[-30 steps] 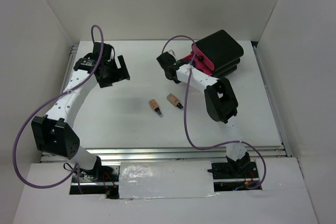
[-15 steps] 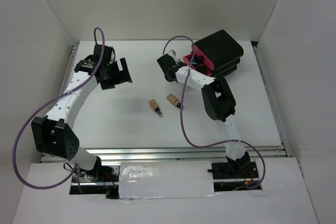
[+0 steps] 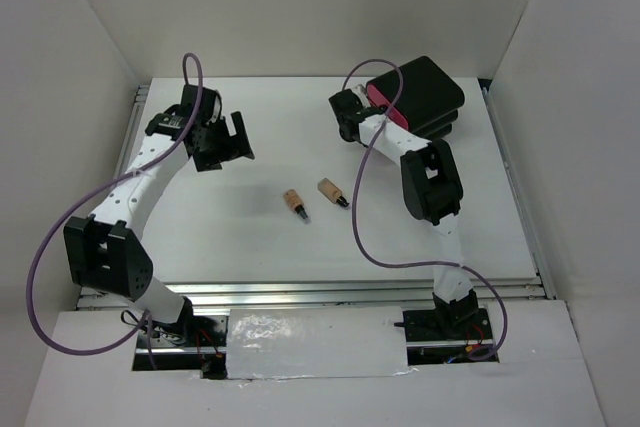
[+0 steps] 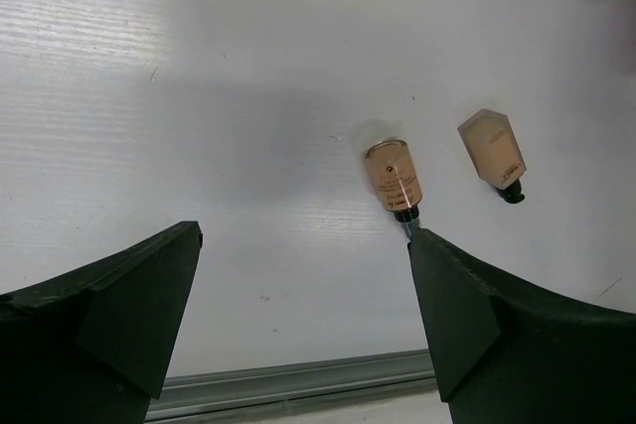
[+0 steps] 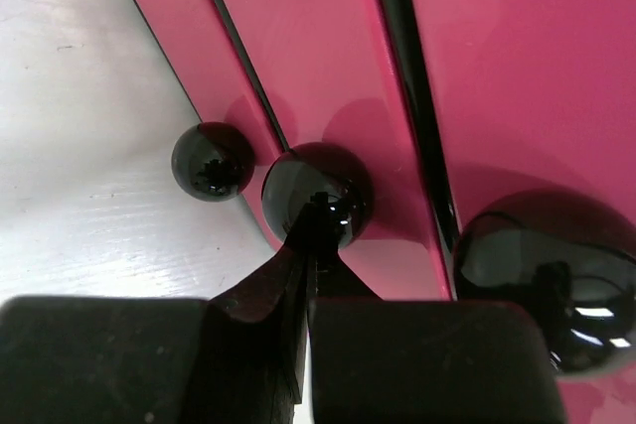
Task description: Organize the makeup
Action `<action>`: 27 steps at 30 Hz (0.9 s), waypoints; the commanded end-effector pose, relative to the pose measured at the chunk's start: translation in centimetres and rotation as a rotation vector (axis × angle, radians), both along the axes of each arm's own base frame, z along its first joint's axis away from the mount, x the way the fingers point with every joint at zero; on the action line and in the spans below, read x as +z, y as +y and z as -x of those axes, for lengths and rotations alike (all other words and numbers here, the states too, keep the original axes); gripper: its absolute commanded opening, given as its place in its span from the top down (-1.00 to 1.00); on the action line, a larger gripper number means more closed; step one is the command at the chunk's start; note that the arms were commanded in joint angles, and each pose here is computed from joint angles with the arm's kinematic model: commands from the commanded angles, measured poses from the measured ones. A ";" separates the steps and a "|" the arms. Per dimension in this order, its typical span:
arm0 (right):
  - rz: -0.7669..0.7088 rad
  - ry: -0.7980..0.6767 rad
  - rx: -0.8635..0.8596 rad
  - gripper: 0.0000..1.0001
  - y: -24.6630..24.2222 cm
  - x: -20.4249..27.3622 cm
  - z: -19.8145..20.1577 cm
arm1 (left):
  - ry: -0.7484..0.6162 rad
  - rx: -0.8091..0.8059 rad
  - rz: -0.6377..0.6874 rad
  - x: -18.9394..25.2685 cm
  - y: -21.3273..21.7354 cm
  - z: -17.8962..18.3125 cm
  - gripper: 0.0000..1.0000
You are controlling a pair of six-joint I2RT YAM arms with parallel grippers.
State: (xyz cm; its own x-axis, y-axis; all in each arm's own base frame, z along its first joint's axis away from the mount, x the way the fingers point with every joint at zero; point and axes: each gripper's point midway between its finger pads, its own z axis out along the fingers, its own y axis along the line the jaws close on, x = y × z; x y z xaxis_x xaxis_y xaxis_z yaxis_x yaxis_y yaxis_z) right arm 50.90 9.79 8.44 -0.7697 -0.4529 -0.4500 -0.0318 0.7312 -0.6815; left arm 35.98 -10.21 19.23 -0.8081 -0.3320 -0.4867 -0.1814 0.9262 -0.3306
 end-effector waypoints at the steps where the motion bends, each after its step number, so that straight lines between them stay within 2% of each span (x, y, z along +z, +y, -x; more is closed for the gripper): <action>1: -0.056 -0.143 -0.006 0.98 0.6 5.4 -1.0 | -0.026 -0.025 0.015 0.5 -0.5 -1.2 -0.99; 5: -0.083 -0.136 -0.003 0.96 0.8 6.1 -0.8 | -0.023 -0.036 0.030 0.4 -1.0 -1.7 -0.99; 7: -0.151 -0.140 0.019 0.92 1.9 6.9 -0.6 | -0.019 -0.038 0.043 0.2 -1.3 -2.0 -0.99; 11: -0.300 -0.124 0.071 0.74 4.9 8.3 1.7 | -0.057 -0.087 0.174 0.8 -3.8 -3.2 -0.99; 13: -0.342 -0.147 0.114 0.34 6.3 9.9 2.9 | -0.094 -0.128 0.295 1.5 -6.1 -4.0 -0.99; 15: -0.415 -0.180 0.117 0.23 7.1 12.1 3.8 | -0.108 -0.161 0.384 1.7 -7.9 -4.7 -0.99; 17: -0.514 -0.207 0.095 0.01 7.5 14.6 5.0 | -0.148 -0.192 0.488 2.3 -10.0 -6.1 -0.99; 19: -0.604 -0.213 0.086 -0.26 7.9 16.1 6.3 | -0.155 -0.205 0.565 2.5 -12.3 -6.7 -0.99; 20: -0.689 -0.261 0.068 -0.47 7.9 18.3 7.3 | -0.188 -0.227 0.600 2.5 -13.4 -7.9 -0.99; 22: -0.781 -0.261 0.071 -0.60 8.4 19.0 8.9 | -0.201 -0.245 0.661 3.2 -16.0 -8.8 -0.99; 23: -0.857 -0.301 0.068 -0.71 8.3 21.1 10.3 | -0.214 -0.252 0.678 2.4 -17.2 -10.1 -0.99; 24: -0.898 -0.308 0.075 -0.77 8.4 21.7 11.0 | -0.236 -0.275 0.701 3.3 -18.9 -10.5 -0.99; 25: -0.927 -0.292 0.074 -0.81 8.5 21.2 11.9 | -0.239 -0.268 0.726 3.3 -19.8 -11.1 -0.99; 26: -0.974 -0.326 0.084 -0.86 8.0 22.9 13.2 | -0.218 -0.257 0.733 1.7 -20.7 -12.0 -0.99; 27: -1.007 -0.324 0.068 -0.87 7.9 22.6 14.1 | -0.259 -0.275 0.757 2.6 -22.3 -12.8 -0.99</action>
State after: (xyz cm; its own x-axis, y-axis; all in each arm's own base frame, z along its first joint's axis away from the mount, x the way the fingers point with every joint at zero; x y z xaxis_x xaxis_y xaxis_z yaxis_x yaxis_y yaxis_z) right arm 39.68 17.21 30.03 -0.5222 0.0556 -0.8510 -0.0222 0.9966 0.0788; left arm 46.29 -28.37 17.08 -0.8440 -0.4151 -0.3398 0.0453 0.5759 -0.8162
